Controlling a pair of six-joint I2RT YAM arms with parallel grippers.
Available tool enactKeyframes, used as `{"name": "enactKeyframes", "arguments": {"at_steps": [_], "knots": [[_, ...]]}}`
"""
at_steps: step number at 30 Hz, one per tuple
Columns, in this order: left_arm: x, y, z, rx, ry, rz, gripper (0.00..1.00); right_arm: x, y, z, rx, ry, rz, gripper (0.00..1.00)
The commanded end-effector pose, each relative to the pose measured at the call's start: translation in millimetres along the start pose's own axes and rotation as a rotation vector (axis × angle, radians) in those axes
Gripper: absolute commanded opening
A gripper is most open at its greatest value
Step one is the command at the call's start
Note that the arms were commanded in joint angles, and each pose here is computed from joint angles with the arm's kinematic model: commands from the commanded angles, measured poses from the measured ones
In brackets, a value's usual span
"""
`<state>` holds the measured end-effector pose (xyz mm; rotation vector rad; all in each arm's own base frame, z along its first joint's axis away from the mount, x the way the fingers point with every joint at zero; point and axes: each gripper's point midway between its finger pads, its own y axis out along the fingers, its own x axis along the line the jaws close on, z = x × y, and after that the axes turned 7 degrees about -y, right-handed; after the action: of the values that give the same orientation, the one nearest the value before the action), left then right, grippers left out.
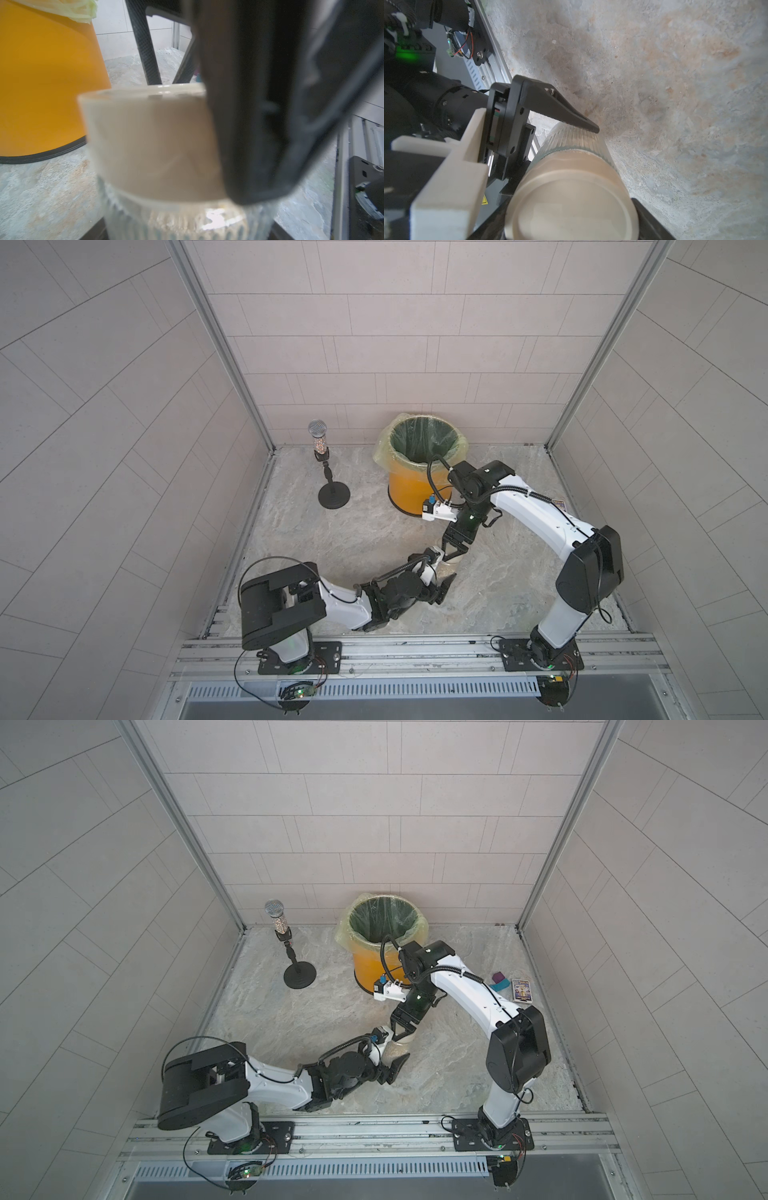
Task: Empty expired oatmeal from jars
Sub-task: Unscrew the lid from the jar.
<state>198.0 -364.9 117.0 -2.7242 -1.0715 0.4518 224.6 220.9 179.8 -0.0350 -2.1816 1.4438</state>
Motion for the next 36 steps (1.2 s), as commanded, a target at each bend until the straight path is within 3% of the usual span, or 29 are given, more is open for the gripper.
{"name": "enactKeyframes", "arguments": {"at_steps": [1, 8, 12, 14, 15, 16, 17, 21, 27, 36], "knots": [[-11.4, -7.1, -34.9, -0.075, -0.052, 0.059, 0.0, 24.2, -13.5, 7.0, 0.01, -0.145, -0.055, 0.24], [-20.8, -16.3, -57.5, -0.082, -0.041, 0.102, 0.0, 35.7, -18.4, 13.1, 0.027, -0.284, -0.097, 0.35], [-22.5, -18.4, -61.6, -0.071, -0.029, 0.106, 0.0, 29.3, -19.7, 12.8, 0.036, -0.328, -0.052, 0.51], [-22.4, -19.2, -63.8, -0.075, -0.025, 0.104, 0.0, 25.1, -19.6, 10.6, 0.035, -0.323, -0.031, 0.61], [-21.9, -19.2, -65.0, -0.078, -0.025, 0.101, 0.0, 22.8, -20.8, 7.5, 0.03, -0.297, -0.022, 0.83], [-21.8, -19.2, -65.3, -0.079, -0.025, 0.1, 0.0, 21.8, -22.1, 4.7, 0.022, -0.272, -0.016, 0.97], [-21.8, -19.5, -66.2, -0.083, -0.025, 0.099, 0.0, 20.5, -22.5, 1.3, 0.016, -0.229, -0.016, 1.0], [-20.7, -20.4, -71.7, -0.104, -0.017, 0.091, 0.0, 17.0, -26.4, -8.0, -0.029, -0.065, 0.016, 1.0], [-20.5, -22.8, -78.2, -0.121, -0.01, 0.085, 0.0, 16.5, -27.3, -9.5, -0.063, 0.064, 0.035, 1.0], [-20.7, -25.2, -82.3, -0.128, -0.013, 0.085, 0.0, 10.3, -25.4, -14.1, -0.081, 0.142, 0.051, 0.98]]}}
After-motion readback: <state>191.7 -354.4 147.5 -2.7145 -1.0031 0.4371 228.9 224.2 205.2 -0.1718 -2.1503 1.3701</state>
